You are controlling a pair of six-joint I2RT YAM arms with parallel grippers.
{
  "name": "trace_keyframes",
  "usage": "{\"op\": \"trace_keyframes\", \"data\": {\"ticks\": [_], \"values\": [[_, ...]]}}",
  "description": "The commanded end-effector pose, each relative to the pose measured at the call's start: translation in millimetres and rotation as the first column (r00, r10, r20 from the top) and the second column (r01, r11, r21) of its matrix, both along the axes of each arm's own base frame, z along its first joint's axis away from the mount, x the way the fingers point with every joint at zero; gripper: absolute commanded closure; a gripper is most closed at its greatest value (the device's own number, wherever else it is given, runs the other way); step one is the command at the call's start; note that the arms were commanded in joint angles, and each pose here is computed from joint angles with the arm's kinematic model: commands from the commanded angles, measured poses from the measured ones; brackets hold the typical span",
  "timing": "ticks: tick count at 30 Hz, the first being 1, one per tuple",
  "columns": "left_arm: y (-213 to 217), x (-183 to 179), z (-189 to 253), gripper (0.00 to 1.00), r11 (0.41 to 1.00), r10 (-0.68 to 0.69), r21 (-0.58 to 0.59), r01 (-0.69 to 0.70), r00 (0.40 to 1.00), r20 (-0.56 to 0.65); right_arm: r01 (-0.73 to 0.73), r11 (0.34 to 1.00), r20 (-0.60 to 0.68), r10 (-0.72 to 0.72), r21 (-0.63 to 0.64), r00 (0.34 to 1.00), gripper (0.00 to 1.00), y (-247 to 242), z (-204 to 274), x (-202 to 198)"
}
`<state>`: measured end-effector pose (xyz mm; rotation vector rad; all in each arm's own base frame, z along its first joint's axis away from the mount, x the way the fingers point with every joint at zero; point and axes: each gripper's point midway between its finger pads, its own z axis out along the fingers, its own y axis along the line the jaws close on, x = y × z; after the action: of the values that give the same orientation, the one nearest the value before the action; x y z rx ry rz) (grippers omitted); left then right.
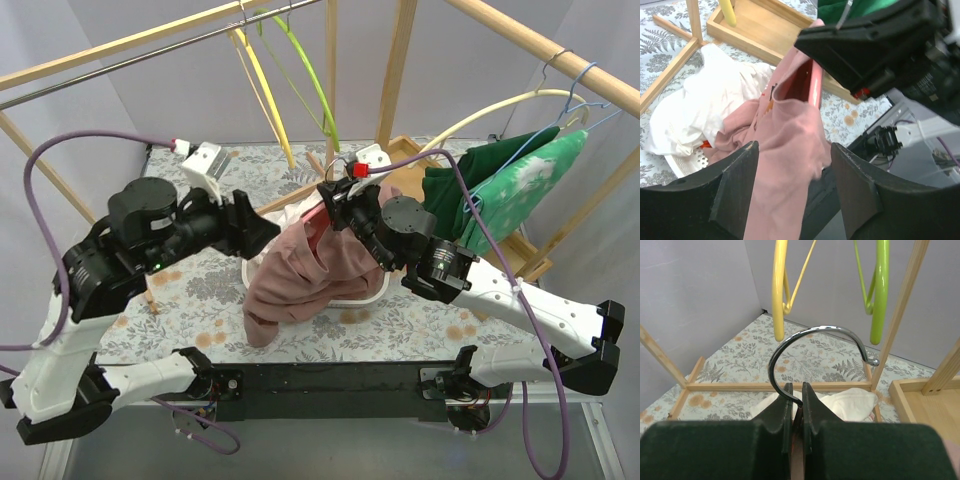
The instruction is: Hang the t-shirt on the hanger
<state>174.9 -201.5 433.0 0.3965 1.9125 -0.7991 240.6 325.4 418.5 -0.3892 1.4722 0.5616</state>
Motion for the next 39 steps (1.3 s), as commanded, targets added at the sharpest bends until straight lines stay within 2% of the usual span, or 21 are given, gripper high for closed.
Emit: {"op": "trace_keyframes", "data": {"ticks": [1, 4, 9, 15, 18, 19, 20, 21, 23, 24, 25, 28, 29, 31, 33, 39], "values": [[17, -36, -15, 0.42, 0.993, -0.107, 0.047, 0.107, 0.994, -0.006, -0.024, 0.997, 0.034, 0.022, 0.076, 0.999, 0.99, -5, 31, -7], [8, -44, -34, 0.39, 0.980, -0.184, 0.063, 0.187, 0.982, -0.045, -0.033, 0.998, 0.032, 0.031, 0.060, 0.999, 0.99, -2, 29, -6], [-1, -32, -73, 0.40, 0.970, -0.167, 0.153, 0.187, 0.976, -0.138, -0.049, 0.998, 0.023, 0.048, 0.038, 0.999, 0.99, 4, 27, -7], [-11, -25, -86, 0.40, 0.972, -0.172, 0.139, 0.192, 0.975, -0.141, -0.052, 0.998, 0.013, 0.052, 0.023, 0.999, 0.99, 8, 22, -6], [-6, -17, -96, 0.59, 0.977, -0.118, 0.161, 0.140, 0.983, -0.141, -0.064, 0.998, 0.011, 0.064, 0.019, 0.998, 0.99, 10, 21, -7], [-4, -13, -96, 0.69, 0.980, -0.098, 0.162, 0.119, 0.987, -0.129, -0.069, 0.997, 0.012, 0.069, 0.019, 0.998, 0.99, 10, 21, -8], [-5, -10, -97, 0.96, 0.984, -0.081, 0.148, 0.098, 0.990, -0.118, -0.070, 0.997, 0.011, 0.070, 0.015, 0.997, 0.99, 11, 20, -8], [-4, -8, -96, 1.00, 0.988, -0.067, 0.132, 0.080, 0.992, -0.103, -0.072, 0.997, 0.009, 0.072, 0.007, 0.997, 0.99, 12, 18, -8], [-1, -5, -94, 1.00, 0.995, -0.038, 0.092, 0.045, 0.997, -0.069, -0.073, 0.997, 0.003, 0.073, -0.001, 0.997, 0.97, 11, 14, -8], [0, -4, -92, 1.00, 0.996, -0.030, 0.083, 0.035, 0.998, -0.054, -0.076, 0.997, -0.001, 0.076, -0.009, 0.997, 0.92, 12, 11, -8], [2, -8, -90, 1.00, 0.997, -0.038, 0.065, 0.040, 0.998, -0.042, -0.079, 0.997, -0.001, 0.079, -0.011, 0.997, 0.77, 11, 10, -9], [9, -5, -96, 1.00, 0.997, 0.001, 0.076, 0.001, 0.999, -0.033, -0.111, 0.993, -0.019, 0.110, -0.035, 0.994, 0.48, 11, 3, -15], [13, -5, -97, 1.00, 0.997, 0.016, 0.076, -0.014, 1.000, -0.026, -0.126, 0.991, -0.025, 0.125, -0.041, 0.992, 0.43, 10, 1, -17], [17, -6, -100, 1.00, 0.996, 0.032, 0.078, -0.030, 0.999, -0.028, -0.148, 0.988, -0.044, 0.147, -0.044, 0.988, 0.36, 5, 1, -25], [20, -11, -102, 1.00, 0.997, 0.026, 0.069, -0.024, 0.999, -0.025, -0.154, 0.987, -0.074, 0.151, -0.038, 0.986, 0.32, 1, -4, -28], [22, -21, -106, 1.00, 0.997, -0.012, 0.075, 0.015, 0.999, -0.040, -0.184, 0.979, -0.154, 0.169, -0.086, 0.973, 0.34, -2, -43, -30]]}}
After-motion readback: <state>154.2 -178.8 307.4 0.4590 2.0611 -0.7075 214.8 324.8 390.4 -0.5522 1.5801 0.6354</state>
